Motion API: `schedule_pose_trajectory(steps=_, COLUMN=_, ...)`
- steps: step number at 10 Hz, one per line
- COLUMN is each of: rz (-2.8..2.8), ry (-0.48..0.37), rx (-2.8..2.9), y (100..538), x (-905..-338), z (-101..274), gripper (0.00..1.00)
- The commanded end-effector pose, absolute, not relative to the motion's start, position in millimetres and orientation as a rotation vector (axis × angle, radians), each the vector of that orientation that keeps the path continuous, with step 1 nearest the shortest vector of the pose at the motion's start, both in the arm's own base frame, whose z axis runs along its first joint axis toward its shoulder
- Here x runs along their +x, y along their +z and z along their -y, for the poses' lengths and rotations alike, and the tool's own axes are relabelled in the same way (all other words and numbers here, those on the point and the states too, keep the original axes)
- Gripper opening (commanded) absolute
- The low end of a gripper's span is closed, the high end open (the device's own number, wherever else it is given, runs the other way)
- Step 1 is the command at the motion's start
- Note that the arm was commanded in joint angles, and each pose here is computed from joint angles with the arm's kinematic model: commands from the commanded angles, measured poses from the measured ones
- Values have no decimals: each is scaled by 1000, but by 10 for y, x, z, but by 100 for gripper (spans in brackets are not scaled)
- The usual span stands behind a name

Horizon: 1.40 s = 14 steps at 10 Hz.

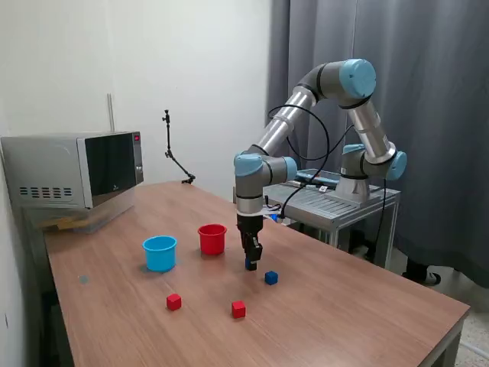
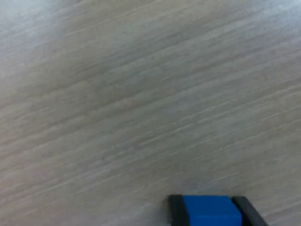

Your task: Place red objects in the red bin, and blue objects in the blue bin.

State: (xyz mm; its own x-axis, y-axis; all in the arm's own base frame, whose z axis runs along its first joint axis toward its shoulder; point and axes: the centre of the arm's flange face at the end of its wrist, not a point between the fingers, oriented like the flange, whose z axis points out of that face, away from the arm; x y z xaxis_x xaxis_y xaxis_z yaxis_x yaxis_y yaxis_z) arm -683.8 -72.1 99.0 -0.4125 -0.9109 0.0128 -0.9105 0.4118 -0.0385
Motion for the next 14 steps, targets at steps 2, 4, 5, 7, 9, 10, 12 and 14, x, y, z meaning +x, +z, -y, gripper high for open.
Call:
schedule_pose_trajectory(steps=2, rz=-2658, ry=-19, rx=-1706, y=1229, x=-6890, z=681, gripper=0)
schedule_pose_trajectory(steps=4, rz=-2736, ry=106, rx=-1750, y=1988, x=-7048, z=587, gripper=0)
schedule_pose_trajectory(steps=5, rz=-2756, ry=156, rx=-1774, y=2315, x=-7080, z=581, gripper=0)
schedule_pose_trajectory(steps=7, rz=-2739, ry=229, rx=-1780, y=2605, x=-7107, z=498, gripper=0)
schedule_pose_trajectory(steps=9, rz=-2741, ry=255, rx=-1788, y=2756, x=-7257, z=261, gripper=0)
schedule_pose_trajectory(steps=10, rz=-2704, ry=210, rx=-1788, y=2672, x=-7356, z=156, gripper=0)
schedule_pose_trajectory(steps=12, rz=-2688, ry=184, rx=-1772, y=2538, x=-7460, z=-191, gripper=0)
schedule_pose_trajectory(steps=14, rz=-2640, ry=143, rx=-1797, y=2414, x=-7602, z=-339, gripper=0)
